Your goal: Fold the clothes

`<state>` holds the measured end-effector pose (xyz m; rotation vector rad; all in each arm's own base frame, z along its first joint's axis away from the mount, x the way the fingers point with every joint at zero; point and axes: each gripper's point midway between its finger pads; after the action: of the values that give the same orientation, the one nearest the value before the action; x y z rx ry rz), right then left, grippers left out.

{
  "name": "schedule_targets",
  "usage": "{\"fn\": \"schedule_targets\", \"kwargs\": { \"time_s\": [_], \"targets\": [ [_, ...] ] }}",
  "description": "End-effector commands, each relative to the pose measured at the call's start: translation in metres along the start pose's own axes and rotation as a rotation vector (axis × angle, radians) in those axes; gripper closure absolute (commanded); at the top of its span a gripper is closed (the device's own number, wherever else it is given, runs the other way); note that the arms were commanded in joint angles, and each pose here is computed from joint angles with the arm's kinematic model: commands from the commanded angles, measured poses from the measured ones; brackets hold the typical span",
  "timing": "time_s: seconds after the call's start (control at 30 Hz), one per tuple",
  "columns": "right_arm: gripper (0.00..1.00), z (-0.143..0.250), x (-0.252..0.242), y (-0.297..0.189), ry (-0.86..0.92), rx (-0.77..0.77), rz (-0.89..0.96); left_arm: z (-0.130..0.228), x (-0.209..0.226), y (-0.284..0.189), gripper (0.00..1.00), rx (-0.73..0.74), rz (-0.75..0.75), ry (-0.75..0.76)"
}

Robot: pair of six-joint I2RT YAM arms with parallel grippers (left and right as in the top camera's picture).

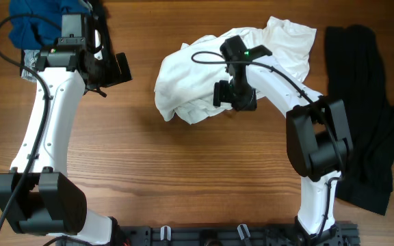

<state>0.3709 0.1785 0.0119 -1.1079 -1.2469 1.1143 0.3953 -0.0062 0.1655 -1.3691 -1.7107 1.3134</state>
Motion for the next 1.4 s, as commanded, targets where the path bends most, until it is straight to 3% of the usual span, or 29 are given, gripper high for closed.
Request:
{"fn": "schedule_targets", "kwargs": {
  "time_s": [0.0, 0.1, 0.17, 0.2, 0.27, 0.4, 0.53, 0.67, 0.97, 1.1, 1.2, 1.37],
  "targets": [
    [0.23, -0.004, -0.018, 0.010, 0.067, -0.049, 0.077, 0.001, 0.001, 0.004, 0.00, 0.006, 0.002, -0.021],
    [0.24, -0.018, -0.015, 0.012, 0.059, -0.109, 0.066, 0.000, 0.000, 0.004, 0.00, 0.001, 0.004, -0.021],
    [0.31, -0.021, -0.014, 0.012, 0.058, -0.119, 0.061, 0.000, 0.000, 0.004, 0.00, 0.004, 0.003, -0.022],
    [0.44, -0.020, -0.014, 0.012, 0.057, -0.119, 0.062, 0.000, 0.000, 0.004, 0.00, 0.004, 0.003, -0.024],
    [0.96, -0.019, -0.014, 0.010, 0.060, -0.114, 0.060, 0.000, 0.000, 0.005, 0.00, 0.003, 0.003, -0.028],
    [0.96, -0.020, -0.019, -0.027, 0.061, -0.124, 0.041, 0.000, 0.000, 0.005, 0.00, 0.003, 0.004, -0.039],
    [0.96, -0.032, -0.050, -0.148, 0.012, -0.291, 0.006, -0.002, -0.001, 0.005, 0.00, -0.005, 0.006, -0.038],
    [0.96, -0.016, -0.110, -0.250, 0.076, -0.415, 0.024, -0.004, -0.005, 0.005, 0.00, -0.016, 0.015, -0.031],
    [0.96, -0.012, -0.175, -0.262, 0.182, -0.415, 0.033, 0.014, -0.060, 0.004, 0.00, -0.020, 0.075, 0.109],
    [0.96, -0.024, -0.157, -0.294, 0.099, -0.520, -0.037, 0.019, -0.096, 0.000, 0.00, -0.047, 0.150, 0.199],
    [0.96, -0.028, -0.154, -0.314, 0.088, -0.577, -0.037, 0.044, -0.135, -0.005, 0.00, 0.006, 0.309, 0.391],
    [0.96, -0.029, -0.155, -0.316, 0.091, -0.584, -0.037, 0.079, -0.172, 0.033, 0.00, 0.092, 0.352, 0.510]
  ]
}}
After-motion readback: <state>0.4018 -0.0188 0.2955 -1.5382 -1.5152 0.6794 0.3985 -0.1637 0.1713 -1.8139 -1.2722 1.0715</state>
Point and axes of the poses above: each gripper's point midway between its finger pads, its own y axis out along the fingers, its own x axis along the line the jaws close on, z = x × y, and after that the axes turned 3 degrees about -y, right-handed
